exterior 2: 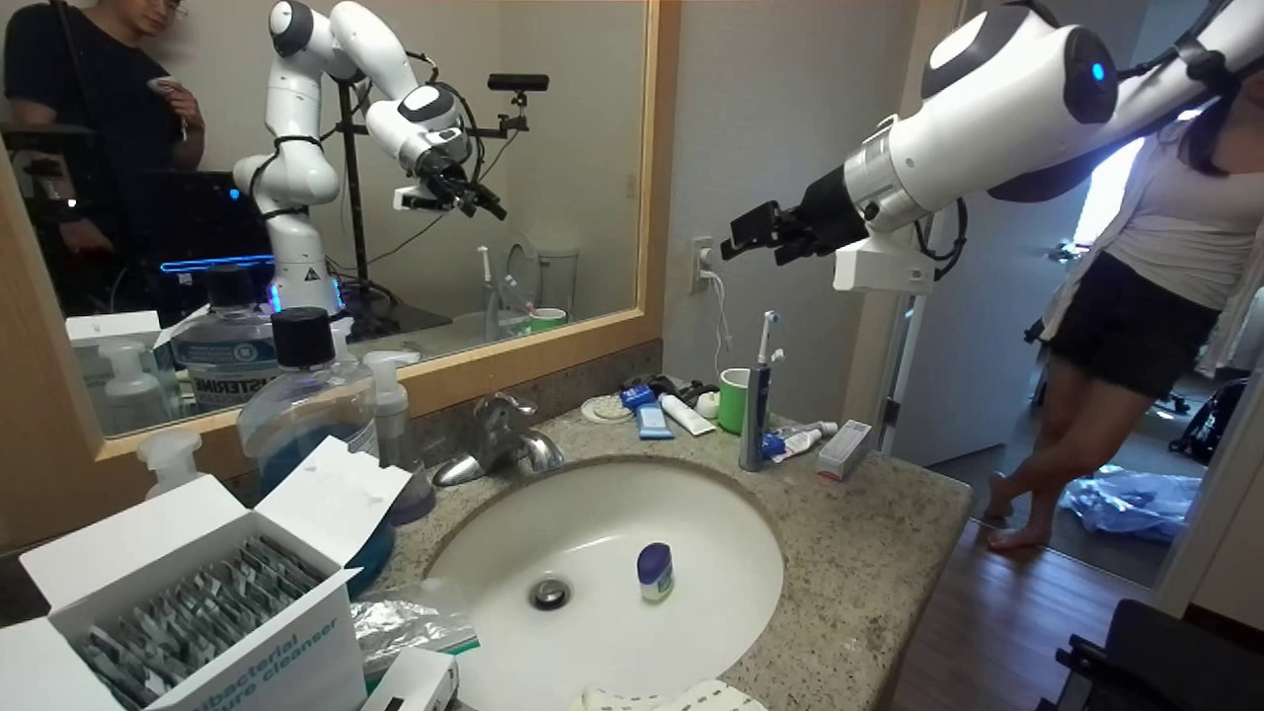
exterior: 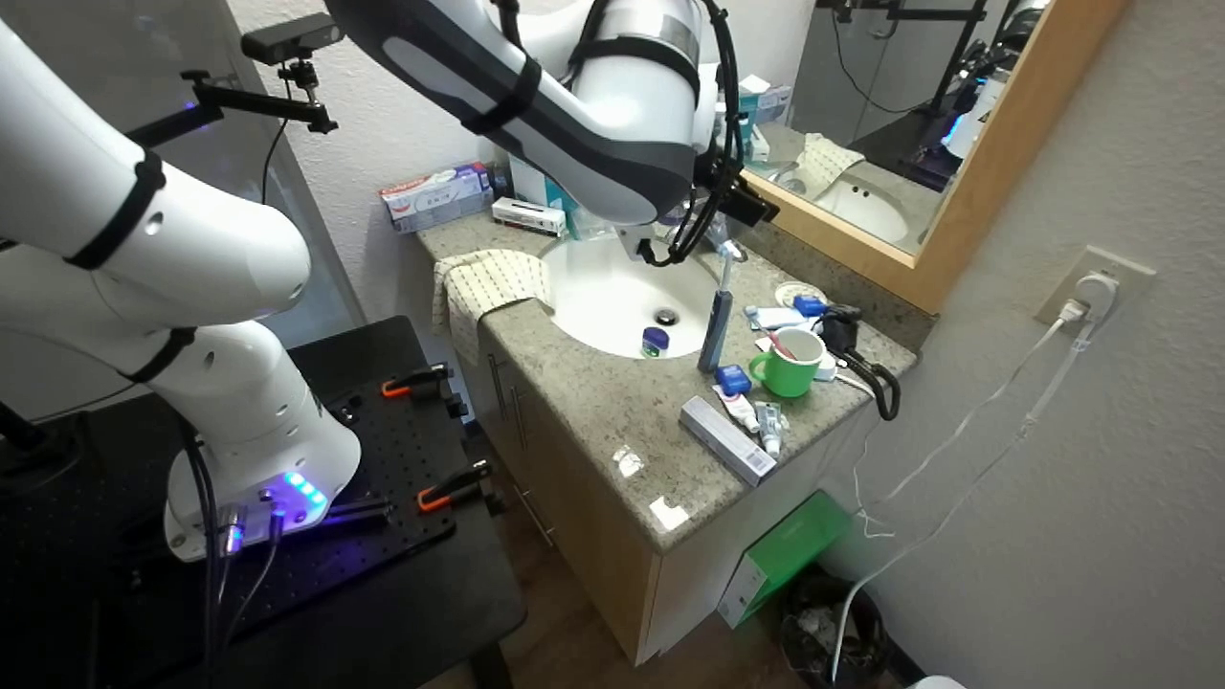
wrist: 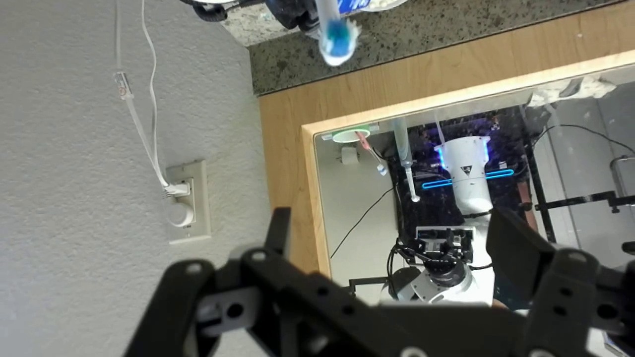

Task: Take the toothbrush out of the mug and place it on the counter

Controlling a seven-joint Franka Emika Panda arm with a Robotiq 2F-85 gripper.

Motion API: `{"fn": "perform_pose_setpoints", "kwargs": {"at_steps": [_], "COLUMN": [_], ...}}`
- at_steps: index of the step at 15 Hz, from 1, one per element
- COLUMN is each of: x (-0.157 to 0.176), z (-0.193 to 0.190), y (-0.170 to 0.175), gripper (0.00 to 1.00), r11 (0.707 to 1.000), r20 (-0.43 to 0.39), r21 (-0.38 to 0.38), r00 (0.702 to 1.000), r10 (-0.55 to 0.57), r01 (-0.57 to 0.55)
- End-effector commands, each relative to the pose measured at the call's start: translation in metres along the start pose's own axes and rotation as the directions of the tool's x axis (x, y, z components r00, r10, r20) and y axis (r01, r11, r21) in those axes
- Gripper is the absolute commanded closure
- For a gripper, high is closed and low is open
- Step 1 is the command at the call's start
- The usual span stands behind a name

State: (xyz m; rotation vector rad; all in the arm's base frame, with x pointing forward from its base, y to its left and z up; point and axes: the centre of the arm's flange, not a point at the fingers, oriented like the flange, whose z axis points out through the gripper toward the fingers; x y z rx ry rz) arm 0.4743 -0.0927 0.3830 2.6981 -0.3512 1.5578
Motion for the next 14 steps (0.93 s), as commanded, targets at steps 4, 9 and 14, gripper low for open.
{"fn": "perform_pose_setpoints", "kwargs": {"at_steps": [4,9,14], "x": [-0.016,-0.021,-0.018], "z": [-0.062,-0.079,-0.055], "y": [0.021,0.030,0.037], "gripper": [0.00,0.00,0.00], "r11": [0.999,0.996,0.997], "r20": [-0.056,-0.066,-0.019], "r21": [-0.004,-0.018,-0.012], "r00": [0.998,0.994,0.997], "r10": [0.038,0.084,0.079], "r01": [-0.039,-0.085,-0.080]}}
